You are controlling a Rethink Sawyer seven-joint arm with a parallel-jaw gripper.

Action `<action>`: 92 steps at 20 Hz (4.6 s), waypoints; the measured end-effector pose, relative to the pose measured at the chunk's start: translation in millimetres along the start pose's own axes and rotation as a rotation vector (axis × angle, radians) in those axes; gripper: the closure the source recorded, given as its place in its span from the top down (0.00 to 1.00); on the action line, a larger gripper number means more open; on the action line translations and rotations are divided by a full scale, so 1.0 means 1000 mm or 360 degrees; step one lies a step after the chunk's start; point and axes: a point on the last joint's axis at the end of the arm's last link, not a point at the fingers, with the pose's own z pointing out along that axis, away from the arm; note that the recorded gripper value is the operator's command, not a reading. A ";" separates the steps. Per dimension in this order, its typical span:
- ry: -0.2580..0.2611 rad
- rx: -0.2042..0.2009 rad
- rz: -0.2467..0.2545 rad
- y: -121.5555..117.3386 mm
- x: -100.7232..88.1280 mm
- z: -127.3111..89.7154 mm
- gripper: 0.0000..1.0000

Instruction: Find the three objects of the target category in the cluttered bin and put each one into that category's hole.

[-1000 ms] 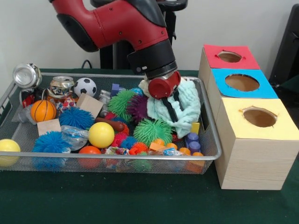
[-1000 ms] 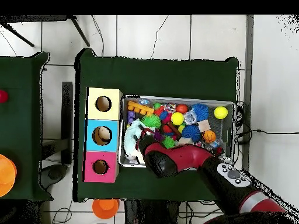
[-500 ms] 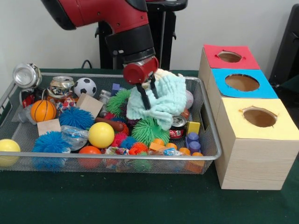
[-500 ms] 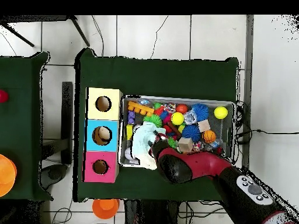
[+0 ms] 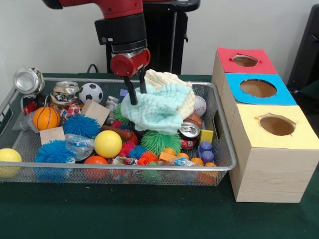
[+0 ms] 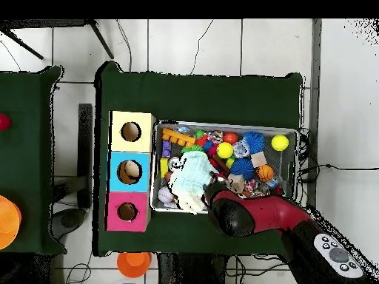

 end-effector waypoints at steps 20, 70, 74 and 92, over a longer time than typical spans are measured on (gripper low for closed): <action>0.0086 0.0029 -0.0025 -0.008 0.023 0.067 1.00; 0.0876 0.0527 -0.0687 -0.109 0.139 0.092 1.00; 0.0894 0.0520 -0.0721 -0.108 0.137 0.093 1.00; 0.0343 0.0516 0.0064 -0.128 0.184 0.073 1.00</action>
